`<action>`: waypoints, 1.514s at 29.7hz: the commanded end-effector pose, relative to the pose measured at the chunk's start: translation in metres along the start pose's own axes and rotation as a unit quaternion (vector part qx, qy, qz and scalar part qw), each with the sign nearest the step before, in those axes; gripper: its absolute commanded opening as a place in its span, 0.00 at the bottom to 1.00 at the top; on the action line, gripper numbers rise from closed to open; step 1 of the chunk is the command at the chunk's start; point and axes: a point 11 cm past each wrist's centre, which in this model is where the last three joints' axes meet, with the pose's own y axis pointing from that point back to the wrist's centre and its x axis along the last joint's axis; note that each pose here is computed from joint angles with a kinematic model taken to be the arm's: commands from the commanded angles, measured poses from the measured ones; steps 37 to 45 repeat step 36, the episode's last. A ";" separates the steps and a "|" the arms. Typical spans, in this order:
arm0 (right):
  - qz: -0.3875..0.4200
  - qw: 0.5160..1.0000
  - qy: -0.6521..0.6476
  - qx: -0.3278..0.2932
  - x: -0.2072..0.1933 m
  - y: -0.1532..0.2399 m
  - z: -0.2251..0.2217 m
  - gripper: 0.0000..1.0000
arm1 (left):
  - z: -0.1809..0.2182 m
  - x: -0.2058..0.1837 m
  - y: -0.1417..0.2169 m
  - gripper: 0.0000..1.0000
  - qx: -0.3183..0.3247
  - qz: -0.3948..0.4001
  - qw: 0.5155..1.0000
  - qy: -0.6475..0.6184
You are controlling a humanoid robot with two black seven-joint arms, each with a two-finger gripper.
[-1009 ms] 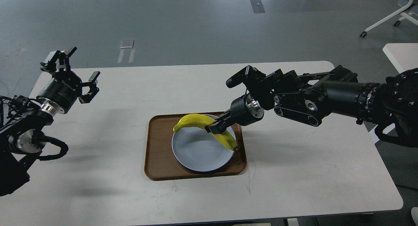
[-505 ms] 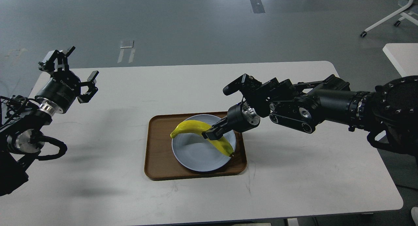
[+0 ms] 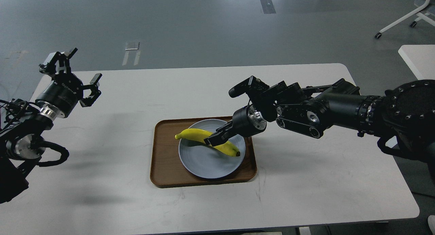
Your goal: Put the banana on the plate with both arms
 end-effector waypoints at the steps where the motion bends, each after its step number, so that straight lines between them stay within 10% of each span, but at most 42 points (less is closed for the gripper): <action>1: 0.022 1.000 -0.014 -0.003 0.009 0.011 0.007 0.95 | 0.001 0.001 0.000 0.98 -0.001 0.001 1.000 0.000; 10: 0.218 0.960 -0.173 0.042 0.065 0.087 0.038 0.99 | 0.004 0.002 0.001 0.98 -0.002 0.002 1.000 -0.003; 26: 0.479 0.603 -0.597 0.224 -0.025 0.127 0.122 1.00 | -0.012 -0.010 -0.004 0.98 0.005 -0.008 1.000 0.011; 45: 0.482 0.561 -0.637 0.219 -0.061 0.116 0.130 1.00 | -0.029 -0.019 -0.009 0.98 0.011 -0.010 1.000 0.027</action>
